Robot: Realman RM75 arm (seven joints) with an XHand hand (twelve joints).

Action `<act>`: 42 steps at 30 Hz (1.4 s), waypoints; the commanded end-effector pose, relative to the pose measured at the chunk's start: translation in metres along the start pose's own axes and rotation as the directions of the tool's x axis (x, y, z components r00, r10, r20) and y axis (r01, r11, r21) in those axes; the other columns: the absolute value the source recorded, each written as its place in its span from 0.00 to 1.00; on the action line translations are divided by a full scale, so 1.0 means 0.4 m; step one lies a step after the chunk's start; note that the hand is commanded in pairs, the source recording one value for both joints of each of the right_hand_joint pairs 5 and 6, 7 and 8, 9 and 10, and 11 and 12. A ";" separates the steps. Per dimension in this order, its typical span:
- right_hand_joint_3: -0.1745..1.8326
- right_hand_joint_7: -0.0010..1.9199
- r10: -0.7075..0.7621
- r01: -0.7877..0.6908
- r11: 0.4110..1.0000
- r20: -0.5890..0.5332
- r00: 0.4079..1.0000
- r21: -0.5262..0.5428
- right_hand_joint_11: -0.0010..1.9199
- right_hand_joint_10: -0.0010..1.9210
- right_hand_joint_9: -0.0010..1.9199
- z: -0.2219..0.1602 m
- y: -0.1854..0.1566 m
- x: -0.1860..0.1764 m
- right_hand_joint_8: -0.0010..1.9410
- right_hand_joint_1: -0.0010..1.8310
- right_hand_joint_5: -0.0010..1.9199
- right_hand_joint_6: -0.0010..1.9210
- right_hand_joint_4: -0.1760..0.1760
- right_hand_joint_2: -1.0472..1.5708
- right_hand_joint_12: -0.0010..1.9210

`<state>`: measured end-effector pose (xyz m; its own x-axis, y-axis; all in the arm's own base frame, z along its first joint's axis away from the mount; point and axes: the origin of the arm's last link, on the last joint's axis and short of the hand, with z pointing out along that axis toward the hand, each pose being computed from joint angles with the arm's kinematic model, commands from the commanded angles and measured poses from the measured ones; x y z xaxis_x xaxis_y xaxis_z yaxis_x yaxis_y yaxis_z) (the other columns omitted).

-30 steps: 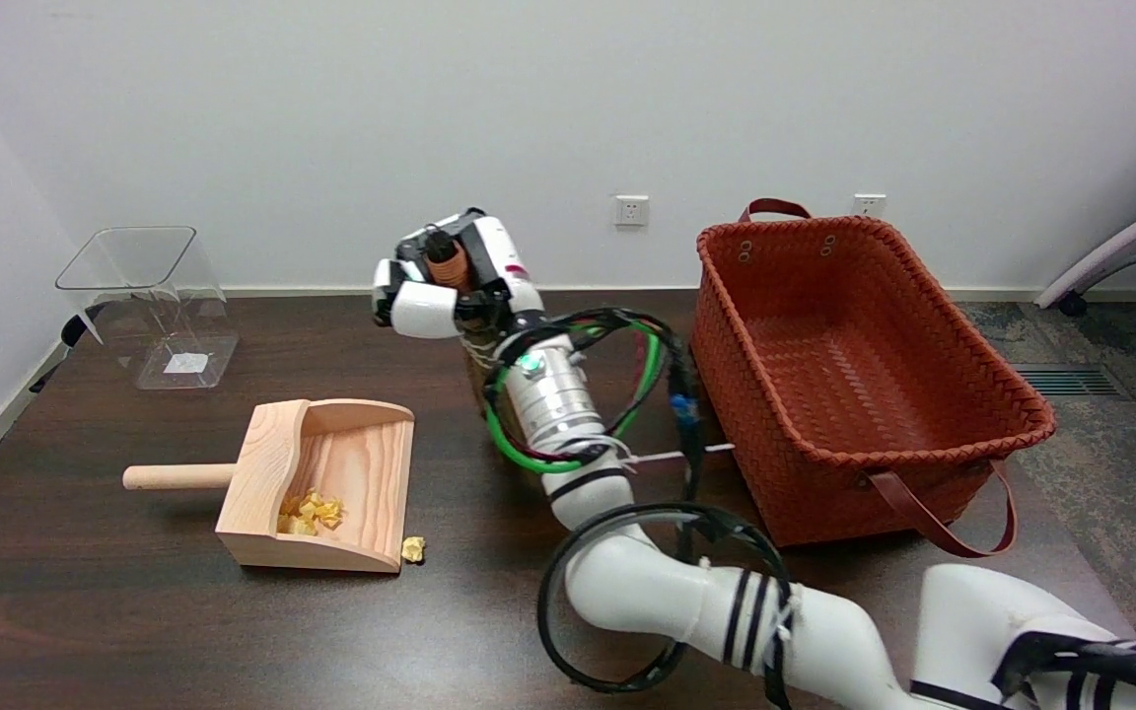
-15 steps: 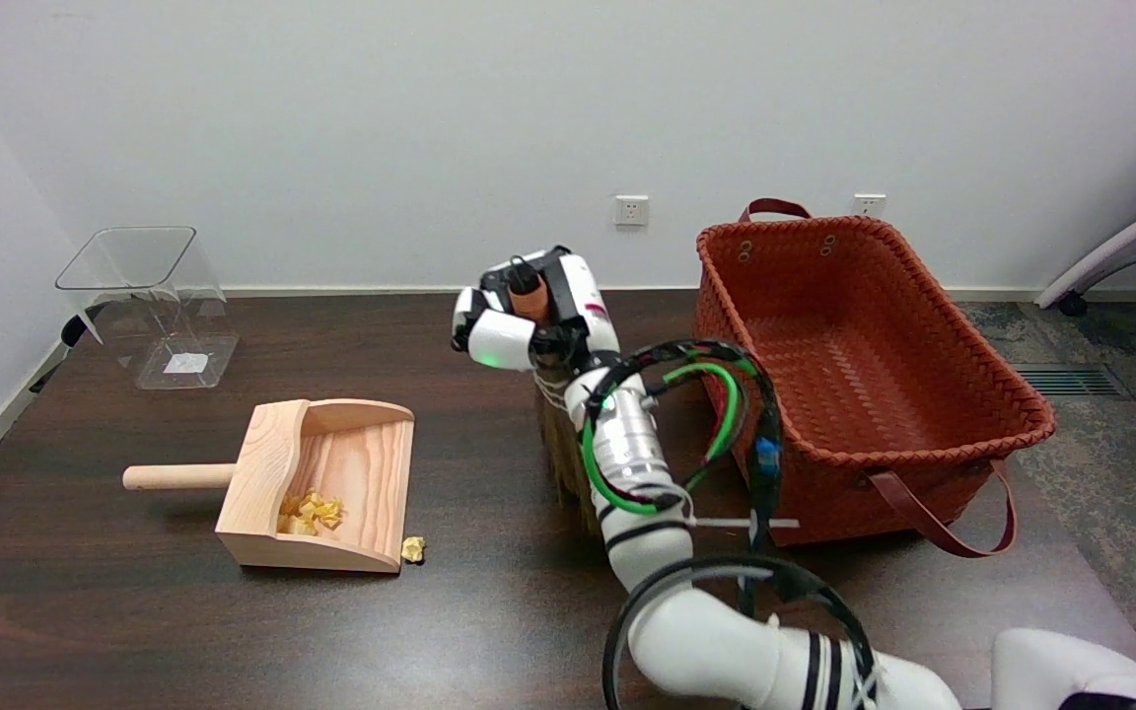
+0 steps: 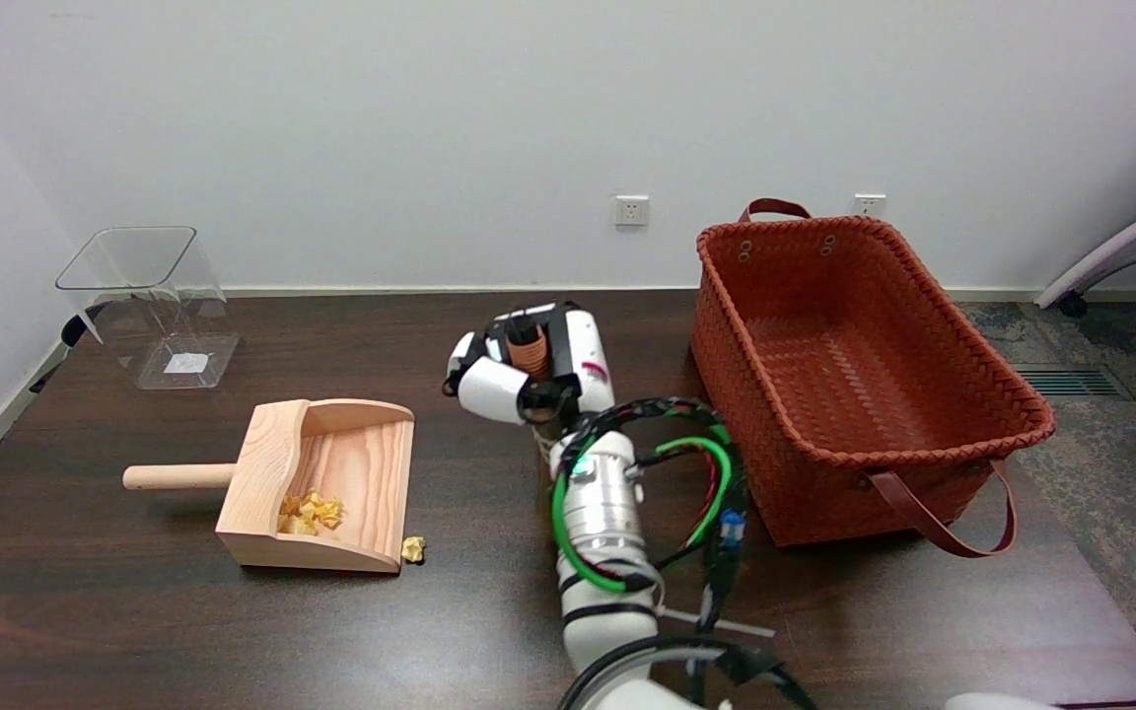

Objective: Sweep the paper balls into the dustpan.

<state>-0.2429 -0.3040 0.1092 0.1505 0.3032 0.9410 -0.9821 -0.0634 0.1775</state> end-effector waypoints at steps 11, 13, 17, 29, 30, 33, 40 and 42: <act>0.71 1.00 0.055 -0.055 0.997 -0.011 0.998 -0.053 1.00 1.00 1.00 -0.071 -0.058 -0.206 0.99 0.64 1.00 1.00 0.50 0.64 1.00; 0.71 1.00 0.094 -0.093 0.994 0.021 0.995 -0.058 1.00 1.00 1.00 -0.066 -0.059 -0.219 0.99 0.64 1.00 1.00 0.50 0.64 1.00; 0.71 1.00 0.160 -0.154 0.985 0.072 0.985 -0.081 1.00 1.00 1.00 -0.051 -0.054 -0.237 0.99 0.64 1.00 1.00 0.50 0.64 1.00; 0.71 1.00 0.346 -0.324 0.932 0.130 0.929 -0.165 1.00 1.00 1.00 -0.007 -0.003 -0.251 0.99 0.63 1.00 1.00 0.50 0.63 1.00; 0.71 1.00 0.355 -0.332 0.928 0.130 0.926 -0.171 1.00 1.00 1.00 -0.003 0.001 -0.251 0.99 0.63 1.00 1.00 0.50 0.63 1.00; 0.72 1.00 0.386 -0.359 0.913 0.124 0.914 -0.194 1.00 1.00 1.00 0.003 0.013 -0.249 0.99 0.63 1.00 1.00 0.50 0.63 1.00; 0.73 1.00 0.442 -0.409 0.887 0.139 0.886 -0.217 1.00 1.00 1.00 0.017 0.025 -0.248 0.99 0.63 1.00 1.00 0.50 0.62 1.00; 0.73 1.00 0.457 -0.421 0.880 0.149 0.877 -0.218 1.00 1.00 1.00 0.023 0.026 -0.248 0.99 0.63 1.00 1.00 0.50 0.62 1.00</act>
<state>-0.2543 -0.3255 0.0179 -0.1365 0.1674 0.9764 -0.9906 -0.0116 -0.1365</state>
